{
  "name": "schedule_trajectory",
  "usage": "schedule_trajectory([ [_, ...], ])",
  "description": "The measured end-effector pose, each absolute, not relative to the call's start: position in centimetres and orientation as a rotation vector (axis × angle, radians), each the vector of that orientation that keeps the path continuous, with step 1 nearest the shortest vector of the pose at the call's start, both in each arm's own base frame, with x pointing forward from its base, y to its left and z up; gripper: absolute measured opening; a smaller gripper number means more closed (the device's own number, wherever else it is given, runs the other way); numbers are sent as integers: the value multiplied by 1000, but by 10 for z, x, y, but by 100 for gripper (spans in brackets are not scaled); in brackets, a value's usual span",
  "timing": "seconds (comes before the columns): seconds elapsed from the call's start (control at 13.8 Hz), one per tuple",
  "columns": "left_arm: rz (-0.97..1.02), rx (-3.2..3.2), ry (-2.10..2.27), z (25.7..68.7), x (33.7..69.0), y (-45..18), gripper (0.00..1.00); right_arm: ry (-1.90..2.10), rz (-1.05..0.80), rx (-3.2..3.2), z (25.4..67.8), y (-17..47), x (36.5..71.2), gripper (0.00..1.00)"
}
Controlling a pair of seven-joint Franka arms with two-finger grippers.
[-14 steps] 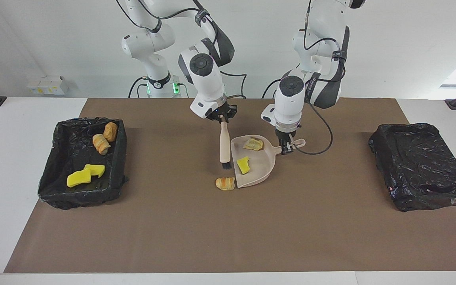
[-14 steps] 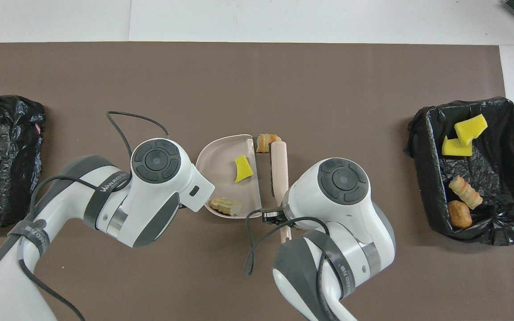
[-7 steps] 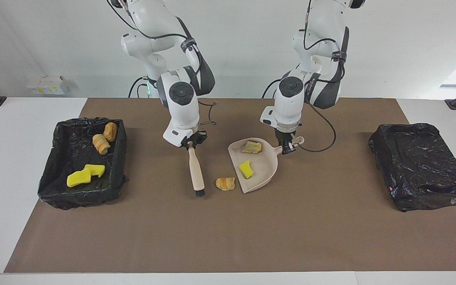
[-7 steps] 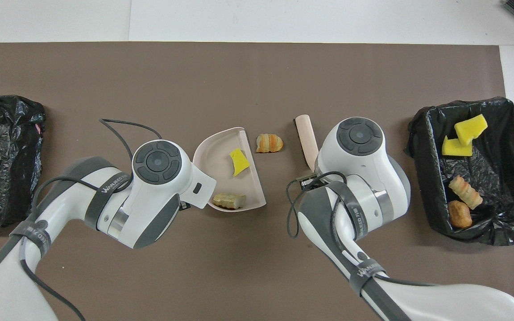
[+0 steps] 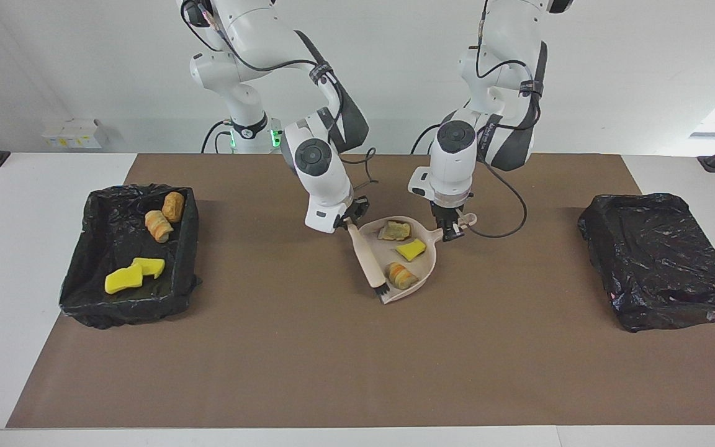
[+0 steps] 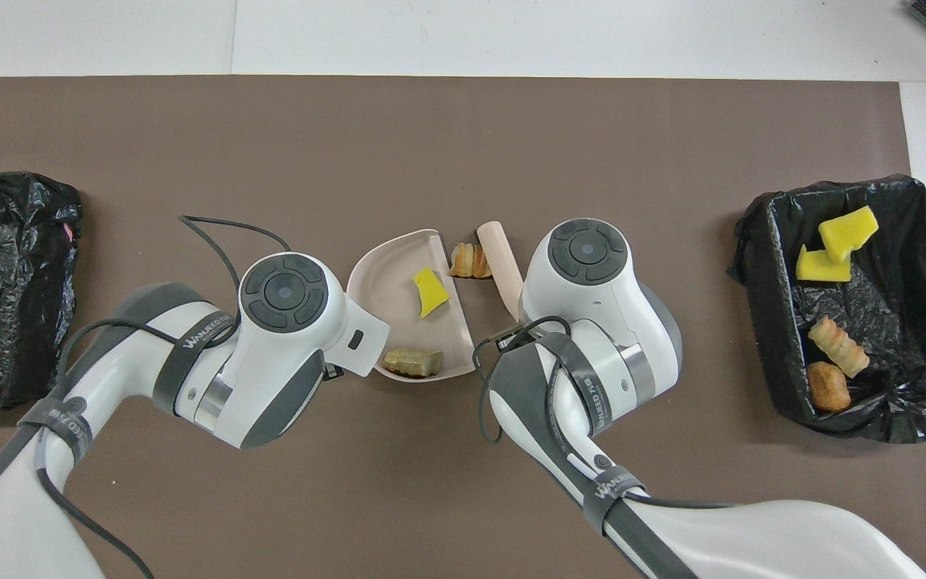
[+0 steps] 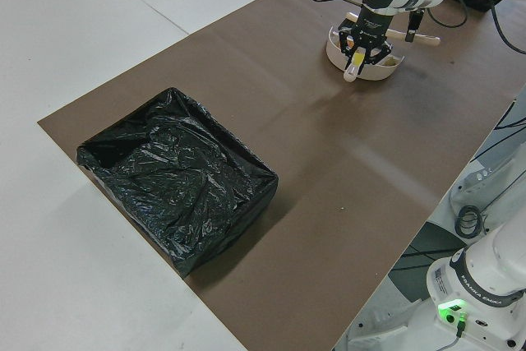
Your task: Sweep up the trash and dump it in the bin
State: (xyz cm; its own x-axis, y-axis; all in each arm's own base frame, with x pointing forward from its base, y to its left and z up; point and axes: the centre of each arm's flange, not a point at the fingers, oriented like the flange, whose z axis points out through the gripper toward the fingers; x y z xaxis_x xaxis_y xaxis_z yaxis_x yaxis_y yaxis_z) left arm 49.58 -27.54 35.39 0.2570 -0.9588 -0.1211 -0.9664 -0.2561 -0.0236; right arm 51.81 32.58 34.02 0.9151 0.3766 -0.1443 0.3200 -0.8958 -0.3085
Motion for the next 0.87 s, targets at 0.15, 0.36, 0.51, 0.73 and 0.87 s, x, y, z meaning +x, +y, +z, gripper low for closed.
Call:
schedule_trajectory([
  [0.15, 125, -2416, 1856, 354, 496, -275, 31, -526, 290, -2785, 343, 333, 515, 26],
  [0.36, 124, -2405, 1871, 354, 496, -275, 31, -472, 349, -2797, 351, 302, 525, 26],
  [0.51, 123, -2396, 1881, 355, 498, -273, 31, -449, 381, -2846, 372, 266, 533, 26],
  [0.73, 154, -2419, 1845, 363, 503, -253, 31, -301, 438, -2971, 412, 246, 520, 26],
  [0.87, 165, -2408, 1853, 382, 513, -217, 31, -214, 460, -3038, 427, 270, 498, 26],
])
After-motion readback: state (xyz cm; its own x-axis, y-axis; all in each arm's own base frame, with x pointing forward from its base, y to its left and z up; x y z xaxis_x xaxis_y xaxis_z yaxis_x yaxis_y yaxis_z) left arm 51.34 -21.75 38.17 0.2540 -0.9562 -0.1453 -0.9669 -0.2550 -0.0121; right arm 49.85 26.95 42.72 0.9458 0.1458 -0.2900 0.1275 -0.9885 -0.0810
